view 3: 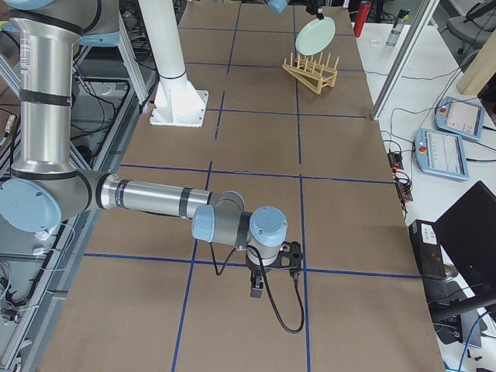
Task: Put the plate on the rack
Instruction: 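Lift the plate with the left gripper and tilt it upright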
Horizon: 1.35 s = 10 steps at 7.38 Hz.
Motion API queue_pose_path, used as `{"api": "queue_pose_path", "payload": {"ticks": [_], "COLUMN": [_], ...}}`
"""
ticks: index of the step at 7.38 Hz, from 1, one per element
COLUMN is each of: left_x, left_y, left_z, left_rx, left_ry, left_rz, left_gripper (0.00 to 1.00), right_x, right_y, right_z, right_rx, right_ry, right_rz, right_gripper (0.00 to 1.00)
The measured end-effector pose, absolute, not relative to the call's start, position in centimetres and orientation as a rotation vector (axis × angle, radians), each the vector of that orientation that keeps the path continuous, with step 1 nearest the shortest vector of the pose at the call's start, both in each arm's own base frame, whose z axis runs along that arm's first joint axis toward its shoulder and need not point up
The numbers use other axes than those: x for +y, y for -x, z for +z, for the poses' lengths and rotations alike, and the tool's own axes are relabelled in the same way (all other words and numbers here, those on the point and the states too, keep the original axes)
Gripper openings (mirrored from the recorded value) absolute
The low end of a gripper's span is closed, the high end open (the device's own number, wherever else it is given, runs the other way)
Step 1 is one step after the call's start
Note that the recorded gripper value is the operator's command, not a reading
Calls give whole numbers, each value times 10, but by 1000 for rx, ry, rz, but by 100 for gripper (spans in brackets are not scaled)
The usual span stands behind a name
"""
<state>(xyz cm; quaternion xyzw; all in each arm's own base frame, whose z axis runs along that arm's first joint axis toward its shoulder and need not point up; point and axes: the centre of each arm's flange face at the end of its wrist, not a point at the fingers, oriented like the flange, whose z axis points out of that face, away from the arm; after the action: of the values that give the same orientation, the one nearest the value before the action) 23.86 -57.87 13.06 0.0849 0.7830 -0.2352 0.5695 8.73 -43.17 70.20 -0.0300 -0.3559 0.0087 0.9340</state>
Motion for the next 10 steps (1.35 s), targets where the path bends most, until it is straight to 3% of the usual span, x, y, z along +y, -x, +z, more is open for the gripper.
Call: {"api": "queue_pose_path", "payload": {"ticks": [6,10], "left_x": [-625,-629], "left_y": [-238,-248], "left_z": [263,289], "left_rx": [1934,1907], "left_ry": [-306,-303], "left_rz": [-808,-836], "left_gripper": [0,0], "right_x": [-432,-432], "right_y": [-87,-88], "right_z": [702,702], "right_rx": [-728,-728], "right_ry": [62,62], "right_rz": [18,19], "right_gripper": [100,100]}}
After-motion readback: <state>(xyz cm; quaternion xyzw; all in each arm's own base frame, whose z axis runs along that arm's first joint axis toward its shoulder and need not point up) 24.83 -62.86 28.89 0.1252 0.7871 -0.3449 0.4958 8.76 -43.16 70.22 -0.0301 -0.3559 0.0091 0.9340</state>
